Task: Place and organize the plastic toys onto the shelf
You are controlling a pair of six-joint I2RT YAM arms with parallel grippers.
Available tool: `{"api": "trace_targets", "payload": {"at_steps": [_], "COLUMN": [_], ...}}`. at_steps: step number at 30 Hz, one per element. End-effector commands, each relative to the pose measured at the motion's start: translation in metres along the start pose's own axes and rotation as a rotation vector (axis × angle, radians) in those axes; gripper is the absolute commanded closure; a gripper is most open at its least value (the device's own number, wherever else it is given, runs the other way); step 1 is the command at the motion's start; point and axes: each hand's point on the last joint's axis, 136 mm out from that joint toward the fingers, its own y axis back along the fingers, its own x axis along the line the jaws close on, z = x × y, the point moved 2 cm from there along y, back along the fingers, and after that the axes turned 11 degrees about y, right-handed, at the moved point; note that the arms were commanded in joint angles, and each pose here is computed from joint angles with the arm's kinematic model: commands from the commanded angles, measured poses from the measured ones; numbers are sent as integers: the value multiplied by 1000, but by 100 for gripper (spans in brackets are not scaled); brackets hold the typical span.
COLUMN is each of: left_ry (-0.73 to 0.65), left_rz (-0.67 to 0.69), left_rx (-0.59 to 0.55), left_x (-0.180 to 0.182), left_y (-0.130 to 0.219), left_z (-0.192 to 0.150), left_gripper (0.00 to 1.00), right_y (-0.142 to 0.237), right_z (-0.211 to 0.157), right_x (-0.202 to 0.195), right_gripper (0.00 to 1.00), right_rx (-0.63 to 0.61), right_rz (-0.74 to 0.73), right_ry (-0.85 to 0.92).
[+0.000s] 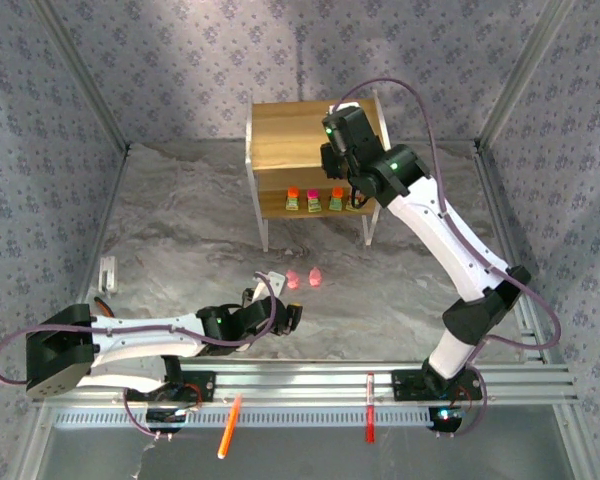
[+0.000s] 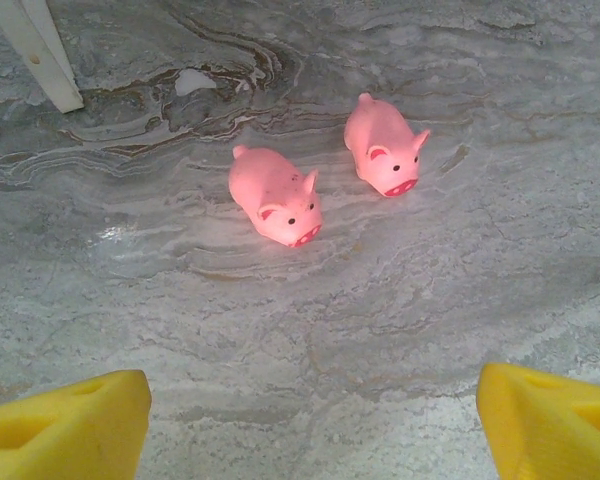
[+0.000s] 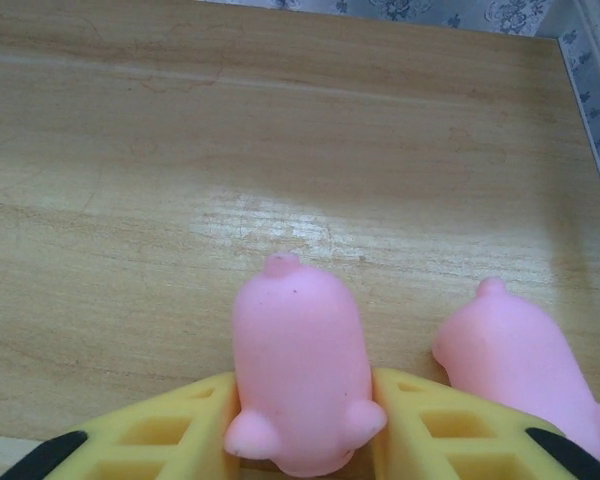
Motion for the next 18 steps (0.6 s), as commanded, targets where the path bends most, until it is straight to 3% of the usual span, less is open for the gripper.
{"api": "trace_targets", "payload": {"at_steps": [1,18], "left_ry": [9,11], "left_rz": [17,13], "left_rx": [-16,-25], "left_x": [5,3], "left_y": [1,2], "left_z": [3,6], "left_gripper": [15,15], "right_y": [1,21], "right_z": [5,16], "right_x": [-2,-11], "right_gripper": [59,55], "right_rx": [-5,-52], "right_rz": [3,-10], "right_ry": [2,-7]}}
